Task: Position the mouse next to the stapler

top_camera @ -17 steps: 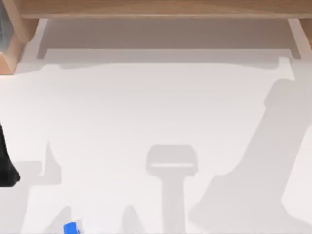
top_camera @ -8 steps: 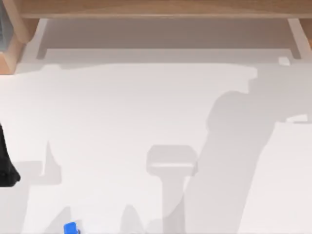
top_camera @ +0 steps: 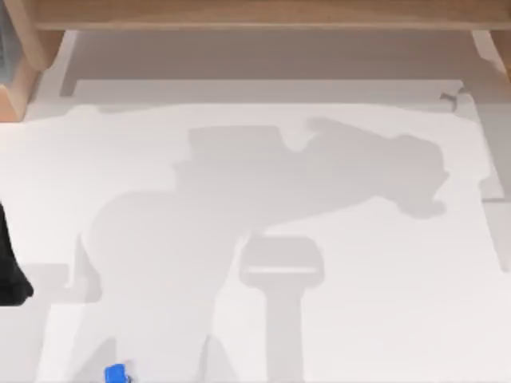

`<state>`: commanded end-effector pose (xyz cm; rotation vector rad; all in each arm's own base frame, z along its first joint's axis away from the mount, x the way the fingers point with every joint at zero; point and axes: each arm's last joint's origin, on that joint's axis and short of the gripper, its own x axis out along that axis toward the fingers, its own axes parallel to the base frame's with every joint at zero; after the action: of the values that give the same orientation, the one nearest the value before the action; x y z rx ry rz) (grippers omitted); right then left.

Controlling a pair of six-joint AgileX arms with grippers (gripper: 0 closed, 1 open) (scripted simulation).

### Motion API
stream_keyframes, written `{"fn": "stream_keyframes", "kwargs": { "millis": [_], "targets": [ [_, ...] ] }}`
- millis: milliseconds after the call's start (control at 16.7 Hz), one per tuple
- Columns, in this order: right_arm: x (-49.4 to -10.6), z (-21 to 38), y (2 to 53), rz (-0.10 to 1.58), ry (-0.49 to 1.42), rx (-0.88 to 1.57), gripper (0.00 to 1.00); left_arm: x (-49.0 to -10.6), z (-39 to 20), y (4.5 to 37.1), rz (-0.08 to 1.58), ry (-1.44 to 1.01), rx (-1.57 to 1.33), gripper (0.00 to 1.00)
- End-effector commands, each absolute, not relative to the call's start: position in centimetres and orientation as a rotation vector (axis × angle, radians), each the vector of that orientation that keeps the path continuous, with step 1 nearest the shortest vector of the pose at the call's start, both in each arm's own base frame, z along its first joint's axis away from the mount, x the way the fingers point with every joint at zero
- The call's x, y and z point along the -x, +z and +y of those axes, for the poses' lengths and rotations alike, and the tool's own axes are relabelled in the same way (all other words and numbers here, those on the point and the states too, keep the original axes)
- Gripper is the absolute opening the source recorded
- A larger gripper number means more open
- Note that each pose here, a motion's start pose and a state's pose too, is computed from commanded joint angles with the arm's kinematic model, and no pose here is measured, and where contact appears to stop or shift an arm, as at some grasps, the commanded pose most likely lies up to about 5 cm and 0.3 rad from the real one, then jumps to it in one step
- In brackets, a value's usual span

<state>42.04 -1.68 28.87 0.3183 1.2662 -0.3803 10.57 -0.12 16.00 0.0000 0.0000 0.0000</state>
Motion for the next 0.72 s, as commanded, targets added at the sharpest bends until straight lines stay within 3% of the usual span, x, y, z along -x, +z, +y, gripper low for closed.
{"fn": "stream_keyframes", "kwargs": {
  "millis": [360, 720],
  "targets": [
    [-37.3, 14.5, 25.7, 1.343, -0.298, -0.285, 0.00, -10.6, -0.1, 16.0, 0.000, 0.000, 0.000, 1.00],
    [-27.1, 28.4, 20.6, 1.418, -0.172, -0.170, 0.00, -10.6, -0.1, 16.0, 0.000, 0.000, 0.000, 1.00]
  ]
}}
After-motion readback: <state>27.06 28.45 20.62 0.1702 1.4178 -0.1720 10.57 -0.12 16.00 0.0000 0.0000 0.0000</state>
